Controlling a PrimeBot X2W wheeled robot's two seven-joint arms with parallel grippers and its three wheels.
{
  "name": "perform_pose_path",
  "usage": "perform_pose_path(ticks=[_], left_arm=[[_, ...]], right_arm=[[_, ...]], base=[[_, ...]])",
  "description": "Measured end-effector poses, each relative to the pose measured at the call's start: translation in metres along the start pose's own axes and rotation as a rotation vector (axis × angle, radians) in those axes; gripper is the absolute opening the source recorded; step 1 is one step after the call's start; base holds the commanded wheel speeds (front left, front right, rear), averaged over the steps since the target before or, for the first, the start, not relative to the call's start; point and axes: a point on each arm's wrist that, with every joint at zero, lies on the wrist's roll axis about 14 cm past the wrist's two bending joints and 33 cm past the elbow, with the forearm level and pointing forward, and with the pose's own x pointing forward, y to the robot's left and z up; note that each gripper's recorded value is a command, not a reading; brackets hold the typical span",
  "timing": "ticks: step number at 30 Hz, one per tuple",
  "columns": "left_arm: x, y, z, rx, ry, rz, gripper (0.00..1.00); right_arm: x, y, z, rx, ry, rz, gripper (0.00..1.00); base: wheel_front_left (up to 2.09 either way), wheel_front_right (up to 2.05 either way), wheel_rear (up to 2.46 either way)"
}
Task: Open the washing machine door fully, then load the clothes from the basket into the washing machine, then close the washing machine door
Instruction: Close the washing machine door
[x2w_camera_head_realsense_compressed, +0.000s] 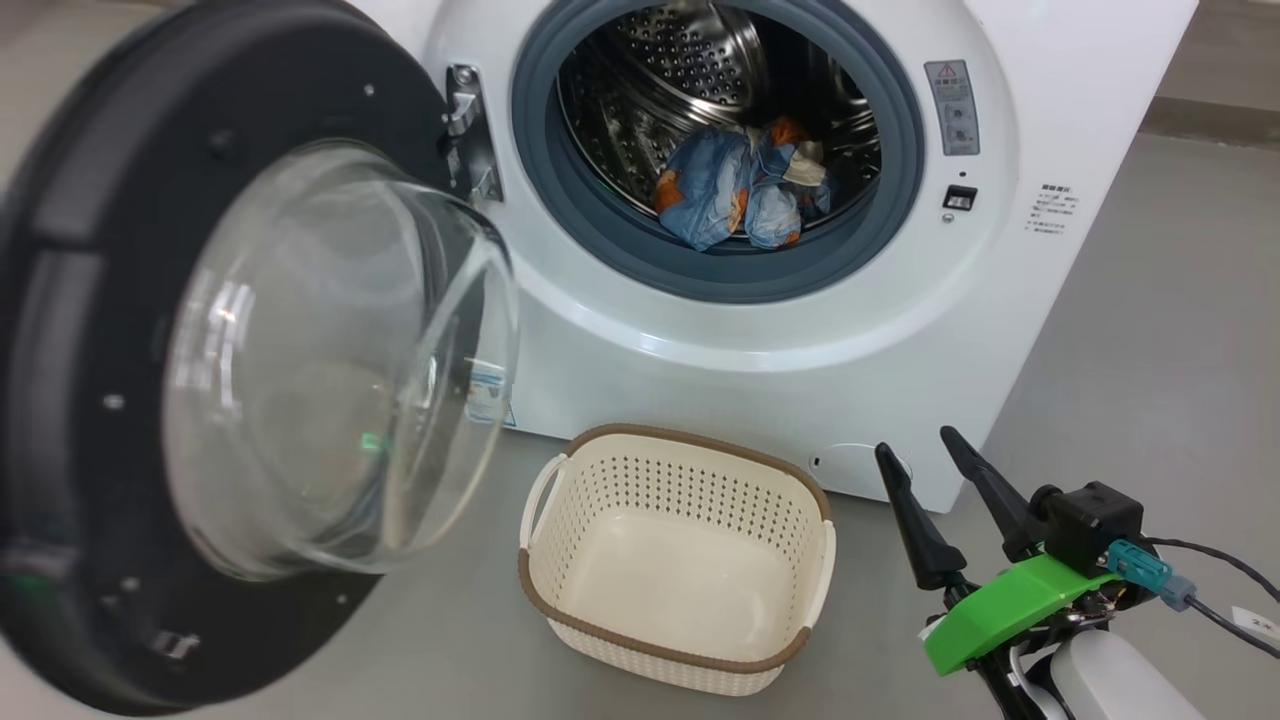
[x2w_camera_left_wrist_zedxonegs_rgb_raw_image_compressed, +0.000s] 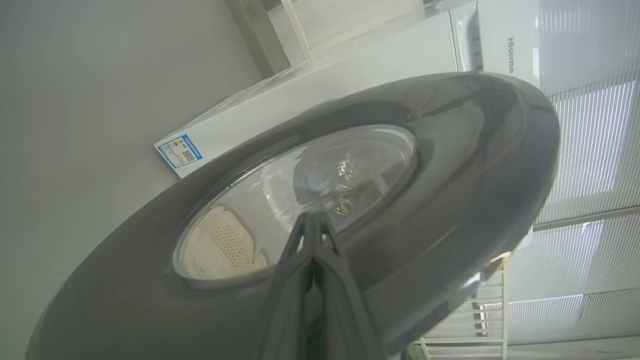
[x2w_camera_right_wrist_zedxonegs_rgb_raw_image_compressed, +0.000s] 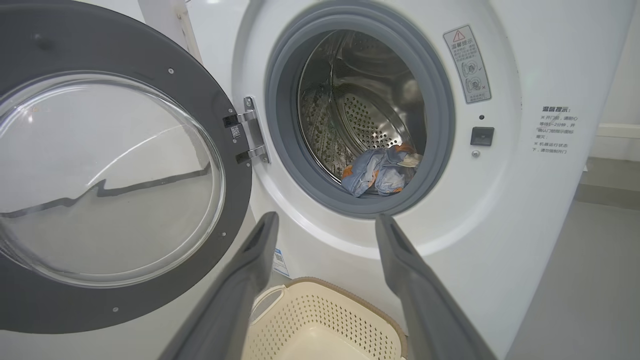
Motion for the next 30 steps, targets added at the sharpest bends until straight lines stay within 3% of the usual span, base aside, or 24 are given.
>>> perform_pose_path(ticks=[11, 30], left_arm=[[0.016, -0.045, -0.075, 0.067, 0.236, -0.116, 0.0], [0.063, -0.107, -0.172, 0.123, 0.544, -0.284, 0.0]], right_arm=[[-0.002, -0.002, 0.002, 0.022, -0.014, -0.022, 1.0], [-0.049, -0.063, 0.02, 0.03, -0.076, -0.241, 1.0]], base=[[0.0, 0.0, 0.0], [0.0, 0.0, 0.0]])
